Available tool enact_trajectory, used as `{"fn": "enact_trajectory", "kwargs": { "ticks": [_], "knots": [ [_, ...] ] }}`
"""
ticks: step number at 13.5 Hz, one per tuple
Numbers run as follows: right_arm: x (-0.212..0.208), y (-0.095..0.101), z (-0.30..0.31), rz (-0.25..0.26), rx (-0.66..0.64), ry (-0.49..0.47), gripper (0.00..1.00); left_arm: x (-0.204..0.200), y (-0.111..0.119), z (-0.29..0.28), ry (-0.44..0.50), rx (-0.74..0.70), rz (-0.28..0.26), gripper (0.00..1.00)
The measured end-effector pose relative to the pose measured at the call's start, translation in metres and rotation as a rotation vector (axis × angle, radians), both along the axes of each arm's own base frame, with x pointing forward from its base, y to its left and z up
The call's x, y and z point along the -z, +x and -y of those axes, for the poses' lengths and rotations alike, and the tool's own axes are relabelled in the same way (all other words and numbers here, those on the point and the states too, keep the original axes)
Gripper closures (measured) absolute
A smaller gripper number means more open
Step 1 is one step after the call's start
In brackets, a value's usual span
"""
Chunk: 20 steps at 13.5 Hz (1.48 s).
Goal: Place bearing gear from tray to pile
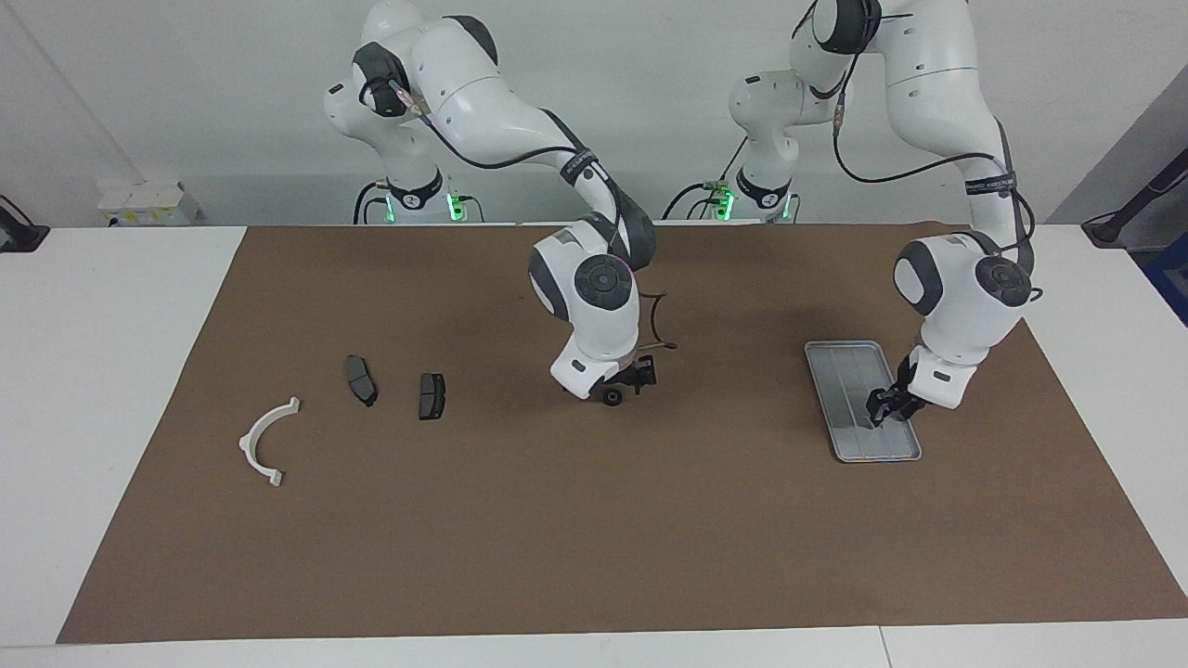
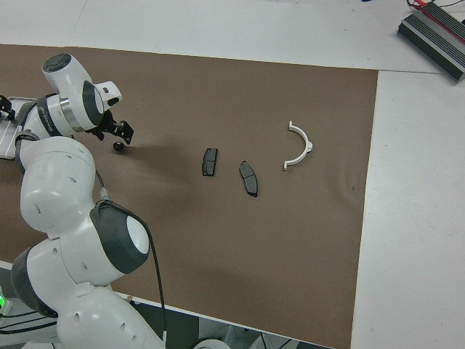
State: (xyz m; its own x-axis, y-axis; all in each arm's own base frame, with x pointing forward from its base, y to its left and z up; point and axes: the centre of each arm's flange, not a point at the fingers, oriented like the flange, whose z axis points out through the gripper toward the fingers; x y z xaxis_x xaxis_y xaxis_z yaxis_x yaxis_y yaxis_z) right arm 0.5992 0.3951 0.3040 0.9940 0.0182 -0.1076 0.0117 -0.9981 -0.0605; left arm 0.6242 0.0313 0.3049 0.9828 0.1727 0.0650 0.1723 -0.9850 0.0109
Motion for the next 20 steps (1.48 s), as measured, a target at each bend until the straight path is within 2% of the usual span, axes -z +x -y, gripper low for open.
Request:
{"fn": "enact_trajectory", "kwargs": {
  "ticks": [6, 10, 20],
  "knots": [
    [0.004, -0.01, -0.006, 0.007, -0.003, 0.025, 0.0, 0.005, -0.003, 0.017, -0.003, -0.02, -0.011, 0.39],
    [0.002, -0.022, -0.027, 0.035, -0.03, 0.053, 0.0, 0.008, -0.005, 0.016, -0.003, -0.022, -0.018, 0.39],
    [0.003, -0.01, -0.011, 0.047, -0.002, 0.055, 0.0, 0.007, -0.004, 0.013, -0.001, -0.027, -0.001, 0.39]
  ]
}}
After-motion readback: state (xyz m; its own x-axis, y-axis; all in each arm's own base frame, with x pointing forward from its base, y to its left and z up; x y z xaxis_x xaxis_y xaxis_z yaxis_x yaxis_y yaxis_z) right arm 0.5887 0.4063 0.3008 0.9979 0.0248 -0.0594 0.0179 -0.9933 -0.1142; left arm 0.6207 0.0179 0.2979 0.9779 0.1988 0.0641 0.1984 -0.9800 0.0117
